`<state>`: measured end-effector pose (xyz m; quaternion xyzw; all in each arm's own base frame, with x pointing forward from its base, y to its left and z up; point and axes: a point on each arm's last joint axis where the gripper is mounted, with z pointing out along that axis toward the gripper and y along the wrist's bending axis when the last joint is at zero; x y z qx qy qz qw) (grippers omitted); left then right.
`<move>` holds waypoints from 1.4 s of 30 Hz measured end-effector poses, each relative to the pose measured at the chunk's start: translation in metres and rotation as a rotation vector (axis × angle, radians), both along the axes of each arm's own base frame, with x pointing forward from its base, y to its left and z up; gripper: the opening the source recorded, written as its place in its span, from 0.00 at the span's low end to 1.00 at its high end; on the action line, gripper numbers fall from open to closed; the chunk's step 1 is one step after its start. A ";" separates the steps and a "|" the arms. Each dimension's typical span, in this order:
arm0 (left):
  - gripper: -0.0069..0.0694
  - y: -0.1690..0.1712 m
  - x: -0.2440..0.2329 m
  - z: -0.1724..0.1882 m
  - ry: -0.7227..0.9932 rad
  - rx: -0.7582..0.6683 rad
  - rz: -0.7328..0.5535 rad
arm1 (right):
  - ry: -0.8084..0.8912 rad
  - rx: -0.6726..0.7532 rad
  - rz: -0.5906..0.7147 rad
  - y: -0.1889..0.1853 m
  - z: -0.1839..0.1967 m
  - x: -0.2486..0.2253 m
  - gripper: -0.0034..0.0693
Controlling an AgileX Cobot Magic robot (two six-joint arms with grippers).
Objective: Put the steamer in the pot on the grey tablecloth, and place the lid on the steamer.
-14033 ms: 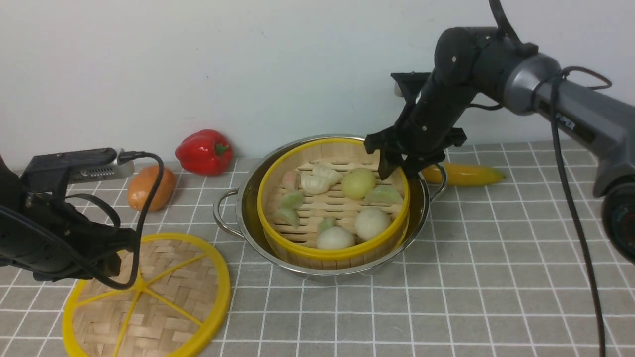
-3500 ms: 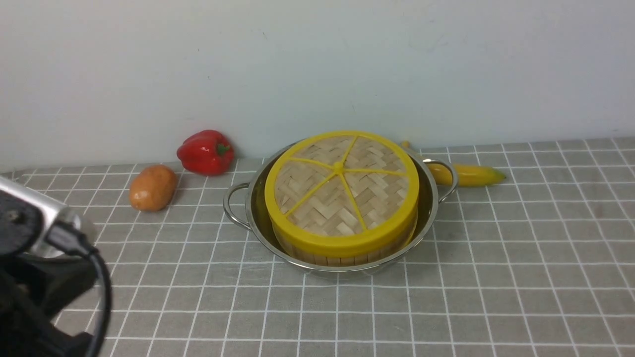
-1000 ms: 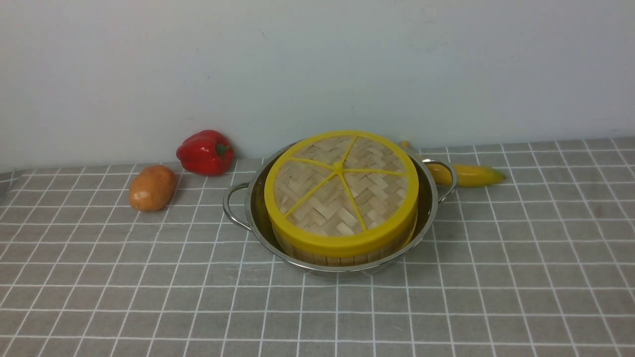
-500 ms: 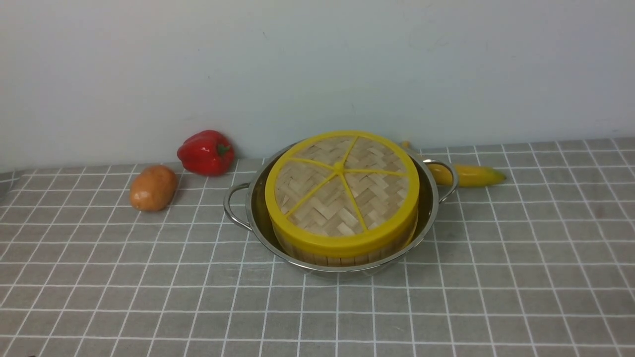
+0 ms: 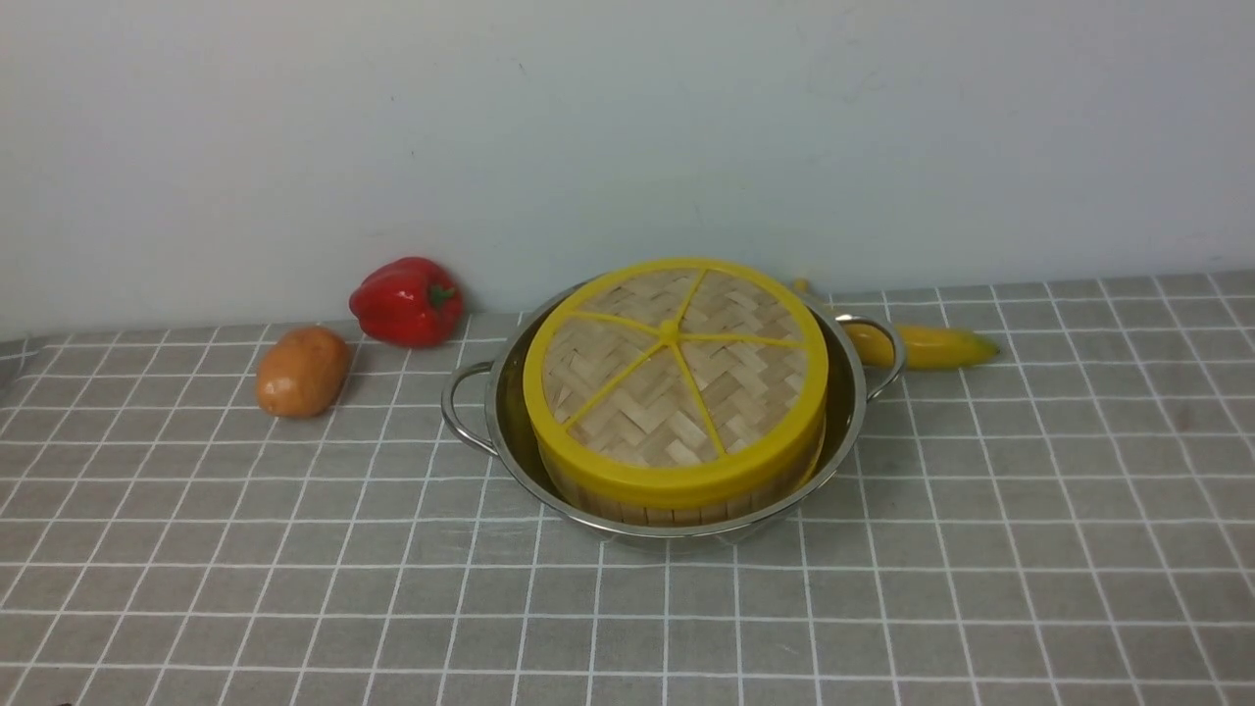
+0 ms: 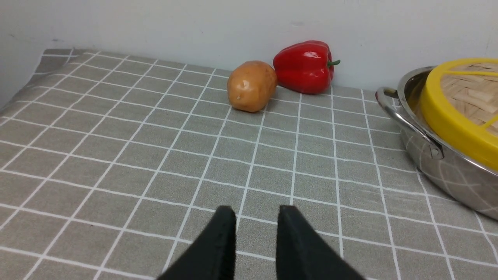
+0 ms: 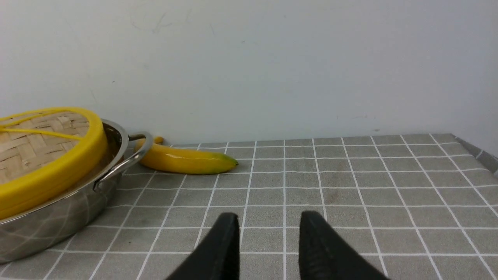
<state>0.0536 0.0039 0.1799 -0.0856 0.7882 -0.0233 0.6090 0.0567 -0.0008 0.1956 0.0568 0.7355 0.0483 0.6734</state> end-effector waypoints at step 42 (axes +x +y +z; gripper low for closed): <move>0.35 0.000 0.000 0.000 0.000 0.000 0.000 | 0.007 0.007 0.000 0.000 -0.001 0.000 0.38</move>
